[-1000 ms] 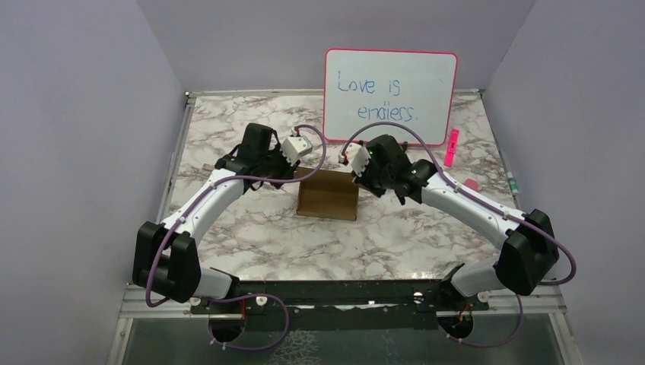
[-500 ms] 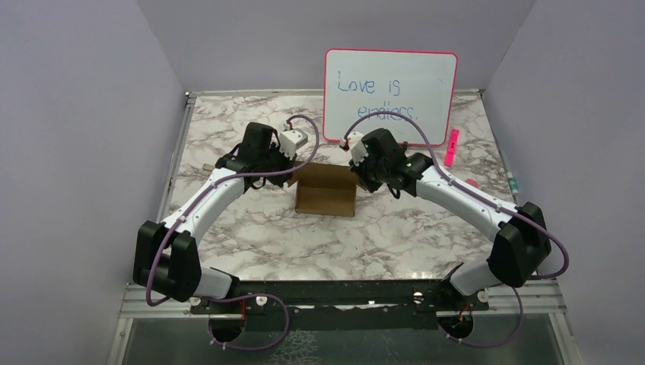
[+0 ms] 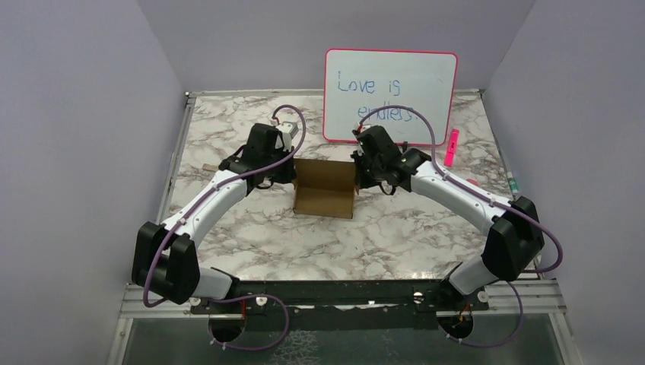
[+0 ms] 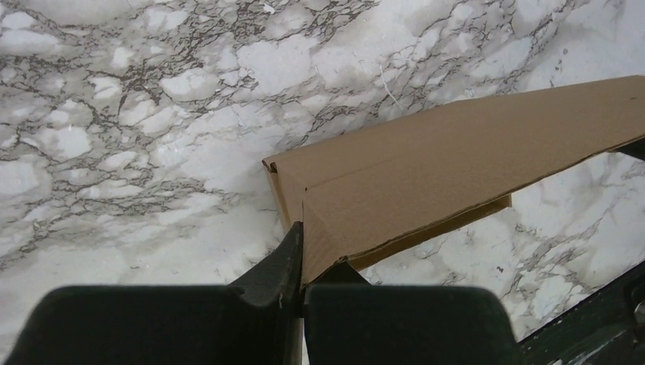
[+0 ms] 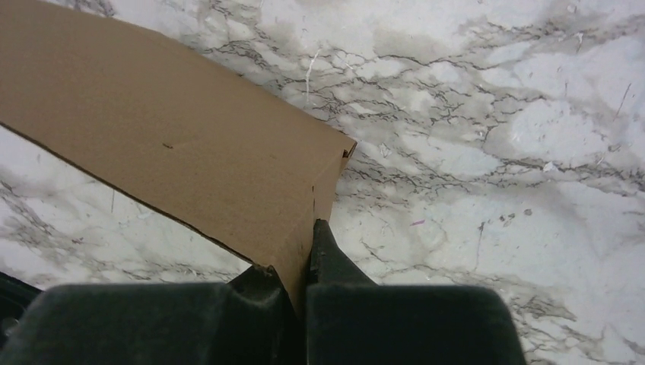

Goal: Fold the paper box

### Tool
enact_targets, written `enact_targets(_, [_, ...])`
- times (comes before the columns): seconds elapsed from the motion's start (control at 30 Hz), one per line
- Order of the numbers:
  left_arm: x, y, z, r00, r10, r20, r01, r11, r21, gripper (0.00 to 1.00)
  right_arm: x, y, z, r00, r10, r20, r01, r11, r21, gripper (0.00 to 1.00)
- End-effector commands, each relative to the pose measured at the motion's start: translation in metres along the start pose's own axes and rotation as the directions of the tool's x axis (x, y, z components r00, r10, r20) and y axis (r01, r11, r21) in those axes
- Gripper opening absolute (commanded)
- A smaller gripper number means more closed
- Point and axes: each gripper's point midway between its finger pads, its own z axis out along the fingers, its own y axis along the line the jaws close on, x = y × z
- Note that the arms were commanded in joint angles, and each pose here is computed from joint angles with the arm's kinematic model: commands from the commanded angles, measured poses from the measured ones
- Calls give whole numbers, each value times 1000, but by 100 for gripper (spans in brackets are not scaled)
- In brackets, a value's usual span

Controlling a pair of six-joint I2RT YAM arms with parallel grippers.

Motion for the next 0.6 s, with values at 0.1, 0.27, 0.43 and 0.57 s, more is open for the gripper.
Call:
enact_targets(0.1, [-2, -17, 9, 989, -139, 48, 141, 990, -31, 0, 1, -2, 10, 963, 271, 11, -270, 957, 106, 1])
enact_targets(0.27, [1, -21, 11, 987, -146, 65, 149, 988, -40, 0, 1, -8, 11, 920, 389, 48, -392, 905, 166, 1])
enact_targets(0.43, [-1, -22, 8, 982, -161, 97, 166, 985, -44, 0, -2, -7, 11, 902, 416, 115, -430, 891, 148, 1])
enact_targets(0.57, [6, -26, 6, 977, -179, 113, 184, 983, -29, 0, 5, -6, 10, 909, 386, 158, -408, 902, 141, 1])
